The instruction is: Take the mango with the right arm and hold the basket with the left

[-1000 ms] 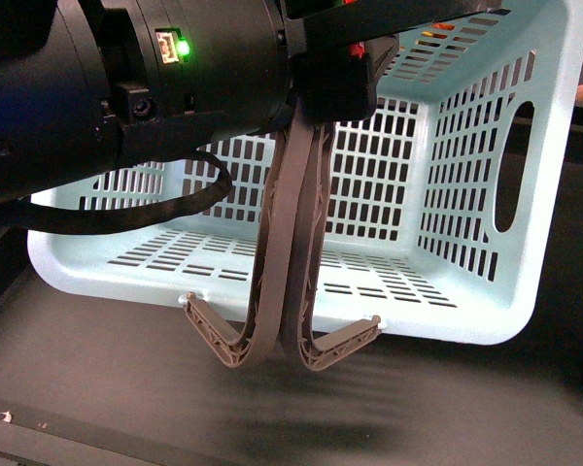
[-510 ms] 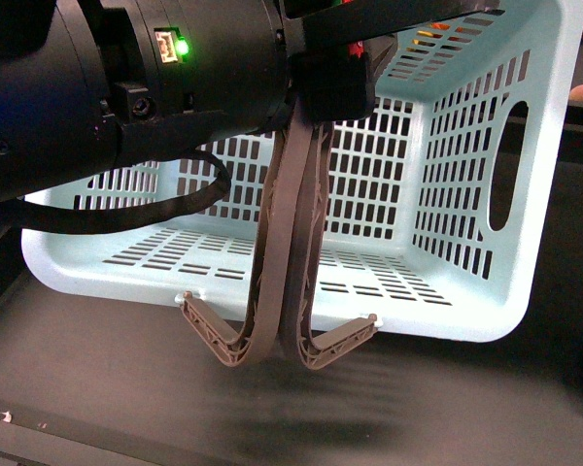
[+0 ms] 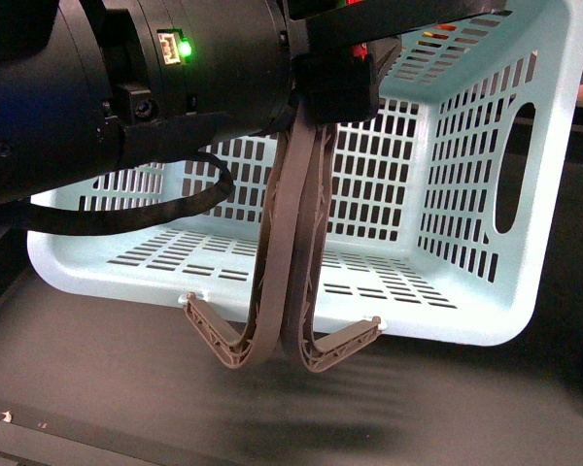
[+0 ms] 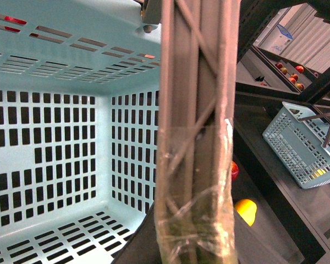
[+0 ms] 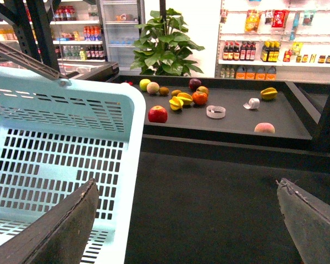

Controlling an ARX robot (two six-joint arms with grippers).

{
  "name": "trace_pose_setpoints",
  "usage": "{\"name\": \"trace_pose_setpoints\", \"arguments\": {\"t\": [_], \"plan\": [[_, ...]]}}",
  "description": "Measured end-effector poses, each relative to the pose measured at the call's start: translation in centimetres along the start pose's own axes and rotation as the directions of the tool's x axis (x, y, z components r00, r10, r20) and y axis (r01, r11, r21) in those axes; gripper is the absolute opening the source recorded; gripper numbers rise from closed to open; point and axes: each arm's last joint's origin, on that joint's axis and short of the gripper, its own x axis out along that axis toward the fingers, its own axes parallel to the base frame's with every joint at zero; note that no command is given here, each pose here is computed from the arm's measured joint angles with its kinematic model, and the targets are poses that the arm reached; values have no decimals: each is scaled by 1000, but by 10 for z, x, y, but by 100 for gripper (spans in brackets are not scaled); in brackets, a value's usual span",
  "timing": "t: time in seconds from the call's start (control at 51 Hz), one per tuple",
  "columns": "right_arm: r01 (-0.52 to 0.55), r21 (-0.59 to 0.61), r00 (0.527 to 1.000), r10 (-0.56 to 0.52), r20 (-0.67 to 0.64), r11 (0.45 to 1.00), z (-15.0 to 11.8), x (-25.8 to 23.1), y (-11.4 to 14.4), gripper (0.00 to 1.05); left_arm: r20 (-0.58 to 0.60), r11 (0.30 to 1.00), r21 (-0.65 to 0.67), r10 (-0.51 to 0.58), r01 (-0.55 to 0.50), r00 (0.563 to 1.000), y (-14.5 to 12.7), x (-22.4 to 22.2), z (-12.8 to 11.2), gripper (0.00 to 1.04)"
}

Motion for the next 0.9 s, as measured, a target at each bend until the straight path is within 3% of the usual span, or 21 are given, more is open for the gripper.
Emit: {"name": "trace_pose_setpoints", "arguments": {"t": [0.039,0.137,0.216,0.608,0.902], "plan": [[1,0,1000,-1,0,1000,0,0,0,97,0,1000,0,0,0,1000,0,0,0,9],[207,-43,978,-208,2,977,1,4,-3,97,0,1000,0,0,0,1000,0,0,0,9],[273,-65,961,-276,-30,960,-1,10,-8,97,0,1000,0,0,0,1000,0,0,0,9],[320,-96,924,-333,-190,943,-8,56,-45,97,0,1000,0,0,0,1000,0,0,0,9],[429,-103,832,-437,-343,897,-44,98,-98,97,0,1000,0,0,0,1000,0,0,0,9]]}}
